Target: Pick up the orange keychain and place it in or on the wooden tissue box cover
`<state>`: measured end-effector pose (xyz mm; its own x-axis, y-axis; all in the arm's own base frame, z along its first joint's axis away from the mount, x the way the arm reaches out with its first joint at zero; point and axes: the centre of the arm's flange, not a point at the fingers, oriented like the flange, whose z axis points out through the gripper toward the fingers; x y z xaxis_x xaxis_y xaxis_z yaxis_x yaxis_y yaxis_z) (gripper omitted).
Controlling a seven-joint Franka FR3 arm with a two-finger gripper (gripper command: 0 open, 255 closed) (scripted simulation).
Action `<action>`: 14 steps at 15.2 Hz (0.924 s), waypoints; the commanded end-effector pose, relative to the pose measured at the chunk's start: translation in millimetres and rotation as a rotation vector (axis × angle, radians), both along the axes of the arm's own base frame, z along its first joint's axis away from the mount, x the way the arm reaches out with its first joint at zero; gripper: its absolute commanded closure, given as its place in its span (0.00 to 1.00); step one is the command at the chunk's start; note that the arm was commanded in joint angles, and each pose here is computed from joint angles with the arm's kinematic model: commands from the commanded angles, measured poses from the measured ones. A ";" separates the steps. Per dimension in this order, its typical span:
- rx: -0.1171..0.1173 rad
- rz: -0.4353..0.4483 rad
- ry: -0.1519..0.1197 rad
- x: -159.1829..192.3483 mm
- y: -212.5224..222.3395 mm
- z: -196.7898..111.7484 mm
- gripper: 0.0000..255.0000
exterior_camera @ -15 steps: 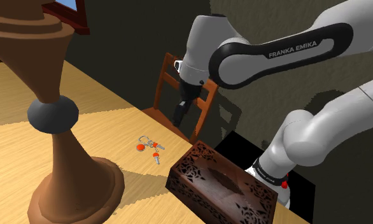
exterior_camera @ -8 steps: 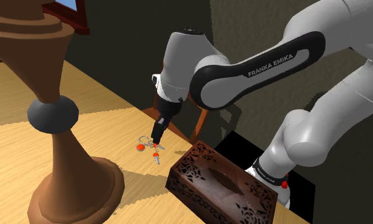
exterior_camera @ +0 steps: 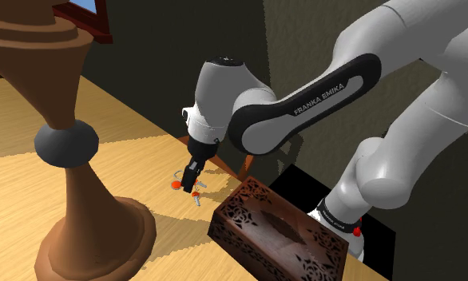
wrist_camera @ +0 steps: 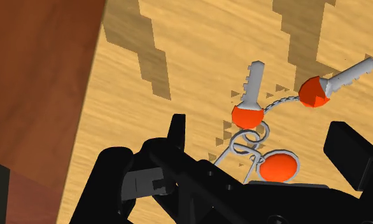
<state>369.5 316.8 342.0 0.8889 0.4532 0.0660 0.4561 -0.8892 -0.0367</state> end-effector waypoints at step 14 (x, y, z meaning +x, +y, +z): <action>0.000 0.000 0.000 1.0 0.5 -6.3 1.00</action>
